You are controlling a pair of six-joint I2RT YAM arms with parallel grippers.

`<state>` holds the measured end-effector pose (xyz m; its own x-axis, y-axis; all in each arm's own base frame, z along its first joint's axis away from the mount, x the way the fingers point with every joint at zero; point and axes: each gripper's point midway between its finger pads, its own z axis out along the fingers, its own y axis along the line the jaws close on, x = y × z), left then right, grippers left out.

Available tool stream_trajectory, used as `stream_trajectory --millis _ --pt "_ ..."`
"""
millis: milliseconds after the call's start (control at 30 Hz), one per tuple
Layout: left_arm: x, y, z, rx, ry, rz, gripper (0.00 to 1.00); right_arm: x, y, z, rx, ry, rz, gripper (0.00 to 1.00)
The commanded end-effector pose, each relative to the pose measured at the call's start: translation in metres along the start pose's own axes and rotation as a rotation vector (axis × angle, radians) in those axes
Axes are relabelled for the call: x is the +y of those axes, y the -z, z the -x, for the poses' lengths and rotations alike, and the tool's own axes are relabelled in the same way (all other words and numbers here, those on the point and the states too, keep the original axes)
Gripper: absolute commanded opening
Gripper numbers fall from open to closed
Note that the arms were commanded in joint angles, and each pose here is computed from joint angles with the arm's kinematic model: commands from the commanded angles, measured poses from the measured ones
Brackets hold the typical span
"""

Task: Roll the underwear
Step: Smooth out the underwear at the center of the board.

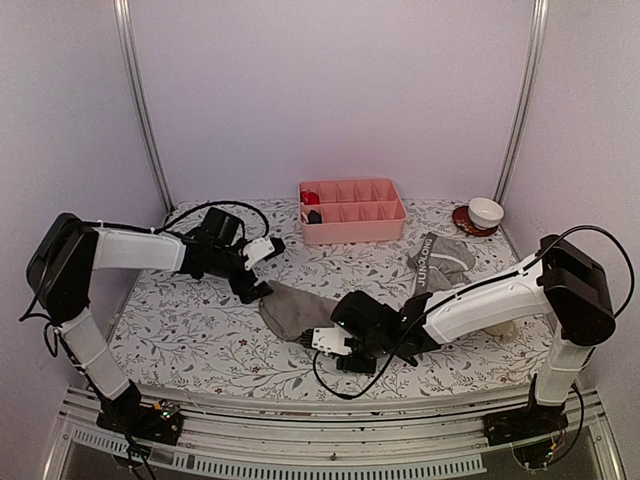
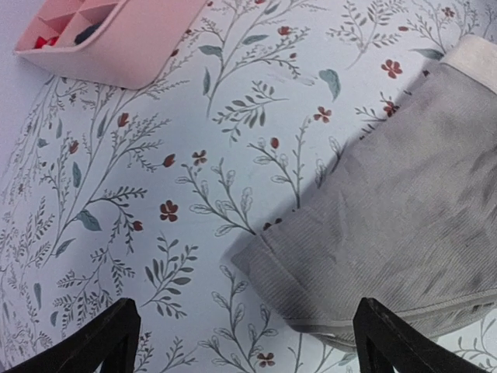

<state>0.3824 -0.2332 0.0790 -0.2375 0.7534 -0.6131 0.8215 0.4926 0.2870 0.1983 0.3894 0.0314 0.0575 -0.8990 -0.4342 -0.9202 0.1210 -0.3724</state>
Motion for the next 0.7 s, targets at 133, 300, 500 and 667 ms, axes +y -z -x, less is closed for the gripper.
stream_trajectory --millis 133,300,500,667 --pt "-0.051 -0.01 -0.012 0.035 -0.13 -0.106 0.99 -0.024 0.018 0.015 -0.095 -0.1 -0.064 0.48" --pt "-0.056 -0.016 -0.02 0.054 -0.134 -0.122 0.98 -0.028 0.013 0.013 -0.097 -0.121 -0.056 0.42" --pt "-0.06 -0.02 -0.025 0.063 -0.133 -0.133 0.98 -0.029 0.003 0.008 -0.073 -0.129 -0.047 0.35" --pt "-0.061 -0.023 -0.027 0.069 -0.128 -0.135 0.98 -0.021 0.005 0.014 -0.104 -0.125 0.007 0.35"
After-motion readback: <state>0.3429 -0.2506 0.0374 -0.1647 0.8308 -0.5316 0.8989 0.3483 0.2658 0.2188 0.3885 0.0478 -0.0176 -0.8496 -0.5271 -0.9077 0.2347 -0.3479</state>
